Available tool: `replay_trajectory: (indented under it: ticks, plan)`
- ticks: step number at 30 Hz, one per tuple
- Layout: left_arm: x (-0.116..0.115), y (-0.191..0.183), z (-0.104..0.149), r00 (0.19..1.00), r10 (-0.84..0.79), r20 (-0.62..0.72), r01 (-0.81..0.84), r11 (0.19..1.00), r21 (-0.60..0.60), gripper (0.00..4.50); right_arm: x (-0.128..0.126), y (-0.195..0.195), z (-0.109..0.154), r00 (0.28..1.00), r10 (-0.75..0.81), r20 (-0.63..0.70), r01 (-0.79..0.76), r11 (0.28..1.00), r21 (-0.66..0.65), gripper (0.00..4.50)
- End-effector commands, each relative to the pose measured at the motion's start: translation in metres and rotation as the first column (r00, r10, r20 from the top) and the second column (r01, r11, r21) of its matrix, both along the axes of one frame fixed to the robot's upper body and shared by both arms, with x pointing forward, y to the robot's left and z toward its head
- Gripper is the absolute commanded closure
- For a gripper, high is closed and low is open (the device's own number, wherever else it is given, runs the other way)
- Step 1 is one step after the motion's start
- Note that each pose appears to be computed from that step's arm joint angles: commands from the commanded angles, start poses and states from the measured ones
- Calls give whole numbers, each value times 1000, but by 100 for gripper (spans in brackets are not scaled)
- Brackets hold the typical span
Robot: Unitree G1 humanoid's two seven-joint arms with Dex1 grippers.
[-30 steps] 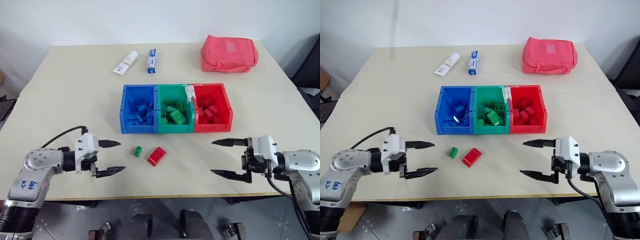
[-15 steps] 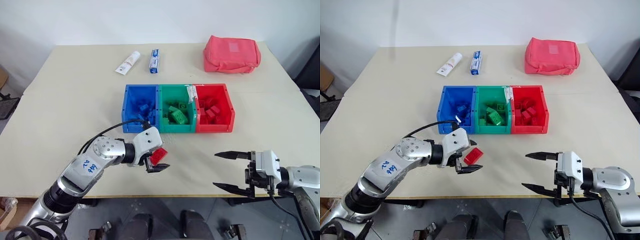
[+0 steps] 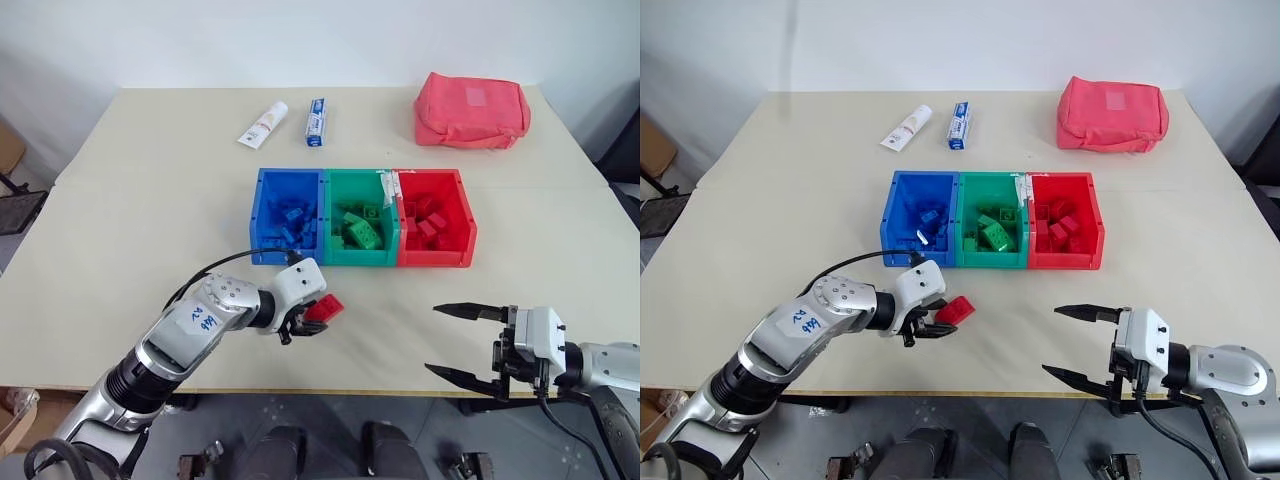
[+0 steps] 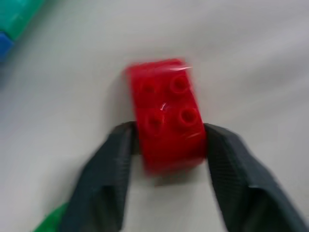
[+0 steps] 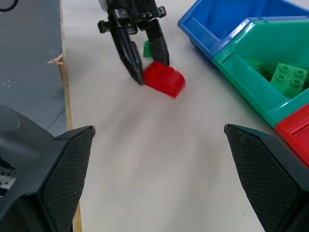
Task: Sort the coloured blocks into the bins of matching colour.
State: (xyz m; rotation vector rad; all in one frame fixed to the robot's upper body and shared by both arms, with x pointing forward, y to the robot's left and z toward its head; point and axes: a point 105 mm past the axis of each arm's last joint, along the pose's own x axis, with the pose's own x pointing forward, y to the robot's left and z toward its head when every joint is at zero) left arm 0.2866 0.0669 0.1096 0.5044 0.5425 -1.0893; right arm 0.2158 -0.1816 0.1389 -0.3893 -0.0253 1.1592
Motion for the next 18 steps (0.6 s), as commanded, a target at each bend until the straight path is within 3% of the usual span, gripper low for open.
replay_trajectory:
  ticks: [1,4,7,14,18]
  plan:
    - [-1,-10,12,997,-63,42,65,996,-62,304,-3,5,8,998,-12,60,11,1000,18,0]
    - [1,-34,51,975,-146,167,182,957,-224,304,-3,0,9,994,-73,80,71,997,32,0]
    - [20,-53,78,940,-131,316,232,922,-309,304,0,-14,15,972,-205,115,197,977,77,0]
    - [79,-115,122,857,-60,511,281,887,-367,304,9,-49,39,777,-608,163,541,777,321,0]
    - [98,-140,124,838,-59,543,294,887,-357,304,9,-52,40,715,-684,149,609,712,350,0]
